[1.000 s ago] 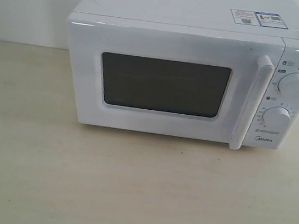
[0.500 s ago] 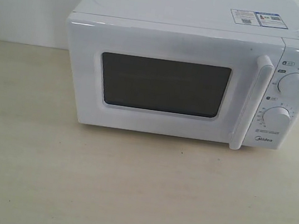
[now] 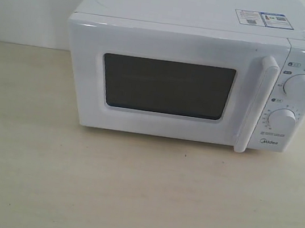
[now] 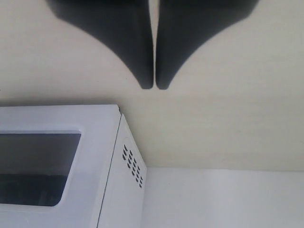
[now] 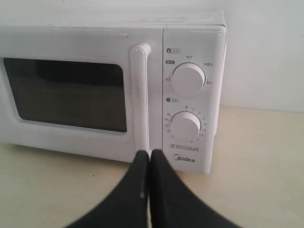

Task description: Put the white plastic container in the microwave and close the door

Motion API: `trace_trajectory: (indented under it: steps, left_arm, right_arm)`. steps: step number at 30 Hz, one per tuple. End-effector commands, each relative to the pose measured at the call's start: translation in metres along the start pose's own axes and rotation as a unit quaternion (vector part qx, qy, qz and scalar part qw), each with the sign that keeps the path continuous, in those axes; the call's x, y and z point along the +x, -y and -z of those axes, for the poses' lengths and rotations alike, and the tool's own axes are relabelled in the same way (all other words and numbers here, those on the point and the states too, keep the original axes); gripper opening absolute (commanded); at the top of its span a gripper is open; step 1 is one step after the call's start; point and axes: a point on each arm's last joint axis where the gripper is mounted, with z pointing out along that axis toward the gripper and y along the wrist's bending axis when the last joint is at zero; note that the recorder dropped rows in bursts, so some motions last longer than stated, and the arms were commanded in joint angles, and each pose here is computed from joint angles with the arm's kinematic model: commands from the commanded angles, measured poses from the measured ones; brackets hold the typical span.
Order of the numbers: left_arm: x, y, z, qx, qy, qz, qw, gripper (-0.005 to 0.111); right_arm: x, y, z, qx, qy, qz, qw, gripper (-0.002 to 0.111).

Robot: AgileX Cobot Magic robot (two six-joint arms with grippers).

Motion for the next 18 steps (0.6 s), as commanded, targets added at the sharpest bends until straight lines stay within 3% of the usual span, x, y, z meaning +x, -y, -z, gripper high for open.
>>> trace_trajectory:
  steps: [1, 10, 18]
  left_arm:
    - [0.001, 0.0, 0.0, -0.002, -0.001, -0.001, 1.0, 0.004]
    - [0.001, 0.0, 0.0, -0.002, -0.001, -0.001, 1.0, 0.004]
    - [0.001, 0.0, 0.0, -0.002, -0.001, -0.001, 1.0, 0.004]
  right_arm:
    - [0.0, 0.0, 0.0, 0.002, 0.003, 0.005, 1.0, 0.0]
    - [0.014, 0.001, 0.001, 0.004, -0.072, 0.02, 0.997, 0.0]
    - [0.017, 0.007, 0.002, 0.059, -0.088, -0.018, 0.994, 0.0]
